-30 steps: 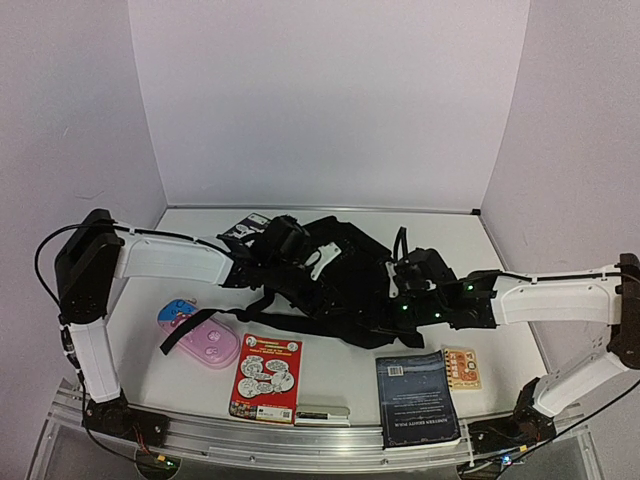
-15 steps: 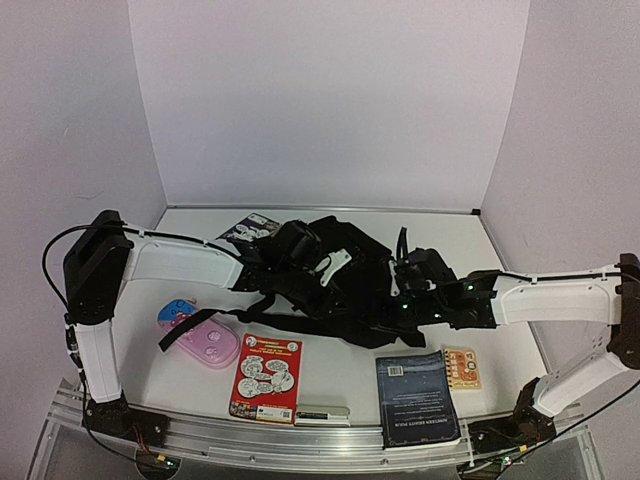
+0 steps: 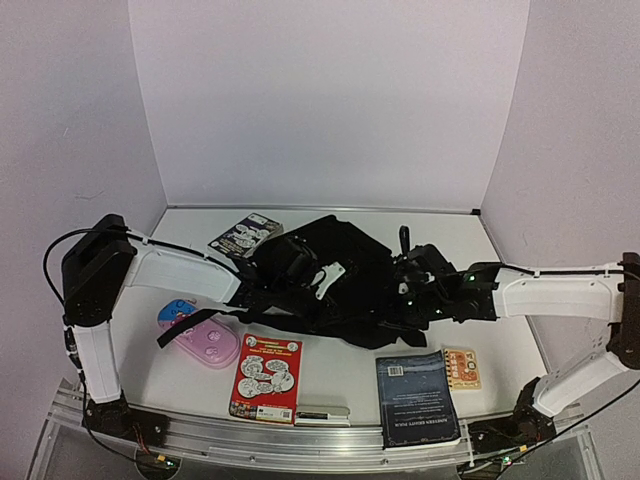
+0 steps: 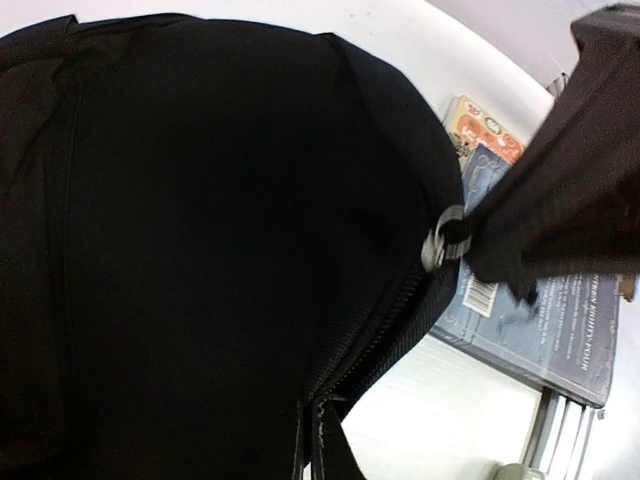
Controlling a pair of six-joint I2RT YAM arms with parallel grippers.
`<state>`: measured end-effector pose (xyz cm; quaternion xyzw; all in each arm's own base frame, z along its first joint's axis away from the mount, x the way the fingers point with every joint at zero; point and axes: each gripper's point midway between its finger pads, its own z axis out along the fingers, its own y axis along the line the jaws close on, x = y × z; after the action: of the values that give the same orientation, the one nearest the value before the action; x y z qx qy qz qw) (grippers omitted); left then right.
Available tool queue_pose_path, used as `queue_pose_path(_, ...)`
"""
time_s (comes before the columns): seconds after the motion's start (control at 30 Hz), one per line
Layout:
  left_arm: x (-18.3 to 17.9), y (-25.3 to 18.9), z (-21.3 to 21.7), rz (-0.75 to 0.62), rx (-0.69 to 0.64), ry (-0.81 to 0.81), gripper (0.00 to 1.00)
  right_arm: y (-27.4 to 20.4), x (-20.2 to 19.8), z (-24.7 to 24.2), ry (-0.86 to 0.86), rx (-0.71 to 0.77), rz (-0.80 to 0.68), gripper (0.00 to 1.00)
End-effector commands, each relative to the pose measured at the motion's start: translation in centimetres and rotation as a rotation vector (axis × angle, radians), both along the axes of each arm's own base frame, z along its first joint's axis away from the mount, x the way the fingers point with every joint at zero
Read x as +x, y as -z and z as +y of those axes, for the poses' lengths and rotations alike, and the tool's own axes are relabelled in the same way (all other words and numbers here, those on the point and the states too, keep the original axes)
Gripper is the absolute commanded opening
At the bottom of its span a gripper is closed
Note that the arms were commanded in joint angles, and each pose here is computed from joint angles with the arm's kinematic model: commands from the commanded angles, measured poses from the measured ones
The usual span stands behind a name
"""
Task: Pack the student bag
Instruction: Unzip the student bag at the center of the board.
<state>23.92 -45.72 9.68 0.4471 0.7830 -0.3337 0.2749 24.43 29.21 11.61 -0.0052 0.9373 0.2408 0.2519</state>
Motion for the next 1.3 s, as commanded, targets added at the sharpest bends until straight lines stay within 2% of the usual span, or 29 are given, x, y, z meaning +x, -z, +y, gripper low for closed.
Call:
queue_pose_path(0.0, 0.6, 0.5, 2.9, -0.033, 0.067, -0.115, 0.0, -1.5, 2.3, -3.2, 0.089, -0.084, -0.051, 0.0)
queue_pose_path(0.4, 0.7, 1.1, 9.1, -0.079, 0.124, -0.333, 0.0, 2.3, 4.9, -8.7, 0.076, -0.154, 0.058, 0.0)
queue_pose_path(0.6, 0.5, -0.4, 9.4, -0.054, 0.095, -0.359, 0.01, 1.1, 4.3, -6.3, -0.064, -0.048, 0.079, 0.0)
queue_pose_path(0.67, 0.0, -2.2, 7.9, -0.014, 0.036, -0.32, 0.08, 0.3, 3.7, -5.3, -0.116, 0.003, 0.074, 0.0)
queue_pose_path(0.77, 0.0, -5.3, 5.1, 0.03, -0.04, -0.262, 0.39, -0.8, 3.0, -4.0, -0.178, 0.091, 0.062, 0.0)
queue_pose_path(0.9, 0.1, -7.8, 1.8, 0.016, -0.071, -0.205, 0.62, -1.3, 2.6, -3.4, -0.198, 0.132, 0.07, 0.0)
queue_pose_path(1.07, -0.7, -8.7, -2.0, 0.03, -0.112, -0.103, 0.78, -1.7, 2.5, -3.4, -0.197, 0.149, 0.055, 0.0)
queue_pose_path(1.27, -0.9, -6.5, -4.6, 0.044, -0.062, -0.061, 0.81, -2.1, 2.7, -3.4, -0.192, 0.153, 0.033, 0.0)
